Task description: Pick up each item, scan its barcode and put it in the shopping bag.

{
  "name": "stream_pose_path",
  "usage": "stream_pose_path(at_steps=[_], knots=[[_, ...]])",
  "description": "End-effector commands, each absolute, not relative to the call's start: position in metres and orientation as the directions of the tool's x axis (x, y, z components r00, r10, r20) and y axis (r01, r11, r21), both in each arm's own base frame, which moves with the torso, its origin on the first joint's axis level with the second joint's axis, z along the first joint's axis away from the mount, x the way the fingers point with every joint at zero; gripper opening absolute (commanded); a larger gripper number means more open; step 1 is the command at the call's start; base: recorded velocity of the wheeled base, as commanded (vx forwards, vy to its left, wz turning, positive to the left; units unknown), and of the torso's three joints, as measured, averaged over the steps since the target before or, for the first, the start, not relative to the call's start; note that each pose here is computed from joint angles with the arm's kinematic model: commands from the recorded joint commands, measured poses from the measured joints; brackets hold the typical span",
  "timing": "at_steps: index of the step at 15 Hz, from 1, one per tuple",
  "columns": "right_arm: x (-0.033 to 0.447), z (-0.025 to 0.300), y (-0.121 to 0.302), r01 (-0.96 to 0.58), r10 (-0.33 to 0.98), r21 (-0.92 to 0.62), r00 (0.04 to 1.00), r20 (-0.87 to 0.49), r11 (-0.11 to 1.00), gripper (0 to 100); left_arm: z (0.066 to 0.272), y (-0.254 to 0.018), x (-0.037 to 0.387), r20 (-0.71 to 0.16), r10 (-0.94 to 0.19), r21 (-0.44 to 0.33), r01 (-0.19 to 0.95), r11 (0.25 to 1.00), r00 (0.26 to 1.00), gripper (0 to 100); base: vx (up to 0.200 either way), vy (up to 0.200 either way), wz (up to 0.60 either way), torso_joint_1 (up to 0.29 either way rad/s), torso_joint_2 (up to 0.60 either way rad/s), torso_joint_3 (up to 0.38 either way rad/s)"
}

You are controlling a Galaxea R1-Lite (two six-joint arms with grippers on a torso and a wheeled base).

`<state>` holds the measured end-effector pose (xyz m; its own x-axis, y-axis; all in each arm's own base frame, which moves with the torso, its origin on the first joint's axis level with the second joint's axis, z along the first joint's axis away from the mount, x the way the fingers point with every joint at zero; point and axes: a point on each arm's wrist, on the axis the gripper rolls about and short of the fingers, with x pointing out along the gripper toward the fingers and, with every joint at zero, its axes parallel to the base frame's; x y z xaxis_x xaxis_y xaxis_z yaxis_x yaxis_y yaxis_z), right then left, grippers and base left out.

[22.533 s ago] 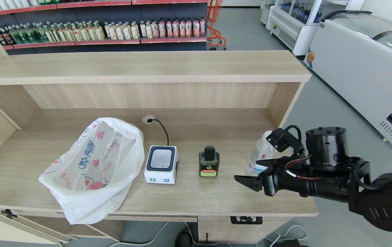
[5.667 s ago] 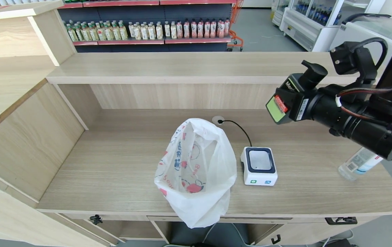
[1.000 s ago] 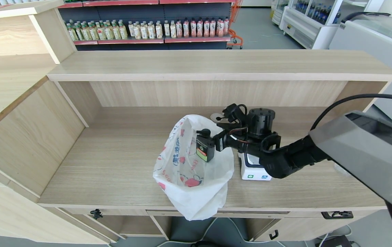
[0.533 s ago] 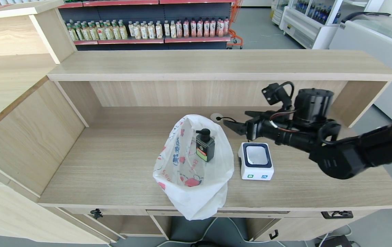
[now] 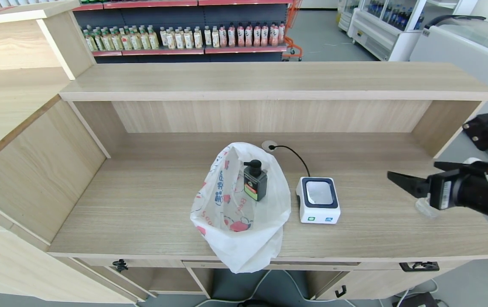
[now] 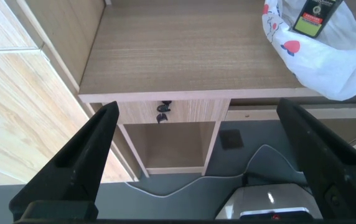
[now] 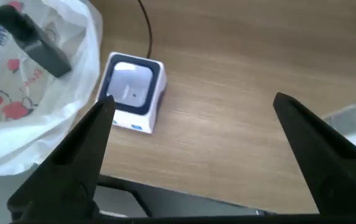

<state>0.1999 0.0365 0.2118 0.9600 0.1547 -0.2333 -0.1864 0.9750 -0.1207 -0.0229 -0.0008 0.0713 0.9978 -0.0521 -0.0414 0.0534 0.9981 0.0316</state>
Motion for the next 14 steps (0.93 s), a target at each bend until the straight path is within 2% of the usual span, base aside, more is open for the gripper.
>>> stream_pose_path(at_steps=[1,6,9,14], knots=[[0.167,0.227,0.018,-0.091,0.071,-0.129,0.986,-0.151,0.988,100,0.071,-0.001,-0.023,-0.041,-0.052,0.032,0.053,0.998,0.998,100,0.0,0.0,0.0,0.0,0.0,0.0],[0.168,0.225,0.006,-0.019,-0.002,-0.131,0.987,-0.16,0.991,100,0.071,-0.001,-0.023,-0.041,-0.054,0.032,0.055,0.998,0.998,100,0.0,0.0,0.0,0.0,0.0,0.0],[0.169,0.221,0.001,0.011,-0.034,-0.13,0.984,-0.174,0.991,100,0.071,-0.001,-0.023,-0.043,-0.054,0.032,0.055,0.998,0.998,100,-0.2,0.0,0.0,0.006,0.0,0.002],[0.166,0.218,0.0,0.015,-0.038,-0.13,0.982,-0.183,0.991,100,0.071,-0.001,-0.023,-0.041,-0.054,0.033,0.055,0.998,0.998,100,0.0,0.0,0.0,0.0,0.0,0.0]])
